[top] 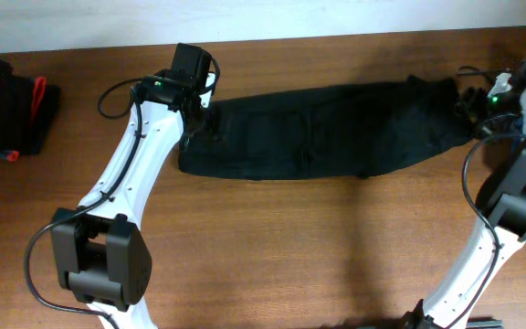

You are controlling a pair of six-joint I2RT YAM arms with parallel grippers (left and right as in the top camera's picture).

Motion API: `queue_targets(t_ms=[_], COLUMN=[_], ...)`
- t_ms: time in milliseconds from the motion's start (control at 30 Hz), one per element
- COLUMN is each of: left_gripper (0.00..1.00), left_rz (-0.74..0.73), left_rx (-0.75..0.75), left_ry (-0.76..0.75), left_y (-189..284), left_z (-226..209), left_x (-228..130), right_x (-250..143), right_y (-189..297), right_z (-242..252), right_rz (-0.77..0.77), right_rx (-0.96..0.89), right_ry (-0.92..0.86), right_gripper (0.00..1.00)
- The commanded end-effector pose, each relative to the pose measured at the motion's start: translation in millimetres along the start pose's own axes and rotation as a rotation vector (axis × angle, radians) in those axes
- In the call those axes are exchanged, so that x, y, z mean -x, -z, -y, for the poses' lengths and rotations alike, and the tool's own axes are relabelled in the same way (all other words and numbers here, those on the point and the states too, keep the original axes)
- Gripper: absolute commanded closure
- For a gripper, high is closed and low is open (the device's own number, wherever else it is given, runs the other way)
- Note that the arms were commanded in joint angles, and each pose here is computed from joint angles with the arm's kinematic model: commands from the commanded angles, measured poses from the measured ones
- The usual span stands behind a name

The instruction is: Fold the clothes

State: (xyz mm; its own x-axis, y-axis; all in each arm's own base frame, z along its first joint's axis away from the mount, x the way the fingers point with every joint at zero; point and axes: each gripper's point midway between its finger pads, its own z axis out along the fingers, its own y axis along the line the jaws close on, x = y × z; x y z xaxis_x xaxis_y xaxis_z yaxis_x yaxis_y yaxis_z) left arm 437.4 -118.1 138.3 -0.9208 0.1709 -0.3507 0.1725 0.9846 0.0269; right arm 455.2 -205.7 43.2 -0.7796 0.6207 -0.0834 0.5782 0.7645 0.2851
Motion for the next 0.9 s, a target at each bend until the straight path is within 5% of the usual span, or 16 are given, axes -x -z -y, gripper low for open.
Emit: queue_targets(t_ms=[0, 333, 700, 733, 800, 867], left_gripper=[0.01, 0.01, 0.01, 0.01, 0.01, 0.01], left_rz=[-0.011, -0.013, -0.013, -0.013, -0.013, -0.013], left_rx=[0.015, 0.015, 0.015, 0.015, 0.015, 0.015], left_ry=[-0.005, -0.005, -0.005, -0.005, -0.006, -0.005], left_y=[-7, -9, -9, -9, -9, -9], left_z=[-1, -1, -1, -1, -1, -1], left_x=[-1, -1, -1, -1, -1, -1], right_x=[0, -2, -14, -14, -13, -9], right_y=[-5, -7, -45, -47, -48, -46], right_z=[16, 27, 18, 15, 8, -2], right_rz=[0.016, 0.022, 0.008, 0.008, 0.010, 0.017], right_rx=[-0.103, -0.175, -0.120, -0.101, -0.067, -0.017], right_ry=[-0.075, -0.129, -0.142, -0.139, -0.111, -0.062], right_gripper=[0.13, 0.00, 0.07, 0.10, 0.35, 0.83])
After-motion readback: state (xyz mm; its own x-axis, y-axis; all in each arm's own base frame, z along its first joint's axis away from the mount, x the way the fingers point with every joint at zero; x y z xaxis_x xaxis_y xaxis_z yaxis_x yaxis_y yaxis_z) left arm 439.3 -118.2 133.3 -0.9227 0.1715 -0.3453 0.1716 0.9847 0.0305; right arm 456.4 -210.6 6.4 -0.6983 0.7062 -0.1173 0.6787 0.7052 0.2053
